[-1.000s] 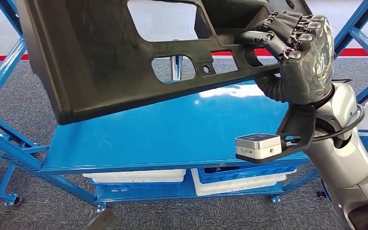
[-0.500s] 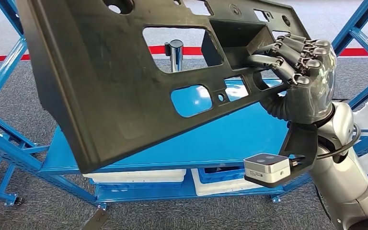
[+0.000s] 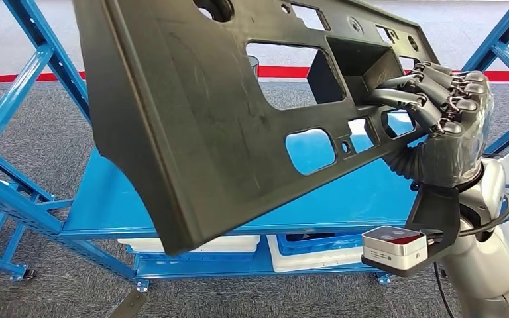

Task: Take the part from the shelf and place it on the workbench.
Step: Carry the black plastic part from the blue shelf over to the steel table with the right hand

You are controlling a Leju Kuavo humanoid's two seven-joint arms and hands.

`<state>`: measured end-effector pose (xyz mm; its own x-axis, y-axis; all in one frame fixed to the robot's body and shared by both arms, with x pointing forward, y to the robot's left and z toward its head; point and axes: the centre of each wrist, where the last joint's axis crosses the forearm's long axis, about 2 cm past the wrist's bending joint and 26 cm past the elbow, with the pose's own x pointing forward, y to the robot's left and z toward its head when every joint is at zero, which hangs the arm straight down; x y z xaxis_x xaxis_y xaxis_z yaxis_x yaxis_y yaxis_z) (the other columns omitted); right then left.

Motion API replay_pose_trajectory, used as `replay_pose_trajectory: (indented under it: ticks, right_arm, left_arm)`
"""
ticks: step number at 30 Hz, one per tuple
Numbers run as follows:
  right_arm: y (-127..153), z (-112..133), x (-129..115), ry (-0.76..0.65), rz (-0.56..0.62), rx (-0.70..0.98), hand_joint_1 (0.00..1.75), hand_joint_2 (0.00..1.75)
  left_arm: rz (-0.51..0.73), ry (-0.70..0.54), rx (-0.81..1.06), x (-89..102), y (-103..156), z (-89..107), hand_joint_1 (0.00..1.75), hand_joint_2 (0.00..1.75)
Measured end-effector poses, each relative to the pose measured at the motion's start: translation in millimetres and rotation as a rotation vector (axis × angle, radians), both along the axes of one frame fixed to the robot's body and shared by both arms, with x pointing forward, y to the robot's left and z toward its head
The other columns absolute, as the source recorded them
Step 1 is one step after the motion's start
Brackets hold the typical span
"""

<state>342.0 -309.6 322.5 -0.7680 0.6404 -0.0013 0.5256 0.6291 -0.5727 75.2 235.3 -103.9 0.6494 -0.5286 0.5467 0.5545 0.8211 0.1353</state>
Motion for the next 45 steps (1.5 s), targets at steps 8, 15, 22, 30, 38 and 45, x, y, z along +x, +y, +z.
replay_pose_trajectory:
  ticks: [8, 15, 22, 30, 38, 45]
  right_arm:
    - [0, 4, 1, -0.005, 0.001, 0.001, 1.75, 1.75]
    - [2, 6, 2, -0.013, 0.000, 0.001, 1.75, 1.75]
    - [2, 10, 2, -0.026, -0.002, 0.007, 1.75, 1.75]
    - [2, 8, 1, -0.019, -0.006, 0.025, 1.75, 1.75]
    - [3, 7, 1, -0.018, -0.007, 0.037, 1.75, 1.75]
    - [6, 5, 1, -0.013, 0.000, 0.048, 1.75, 1.75]
  left_arm:
    - [0.000, 0.005, -0.001, -0.4, 1, -0.2, 0.00, 1.75]
    - [0.001, 0.007, -0.003, -0.1, 1, -0.2, 0.00, 1.75]
    - [0.003, 0.006, -0.003, 0.9, 2, -0.1, 0.00, 1.75]
    - [0.006, 0.006, -0.005, 1.0, 2, -0.1, 0.00, 1.75]
    - [0.005, 0.010, -0.005, -0.7, 2, -0.4, 0.00, 1.75]
    - [0.003, 0.014, -0.010, -1.4, 3, -0.6, 0.00, 1.75]
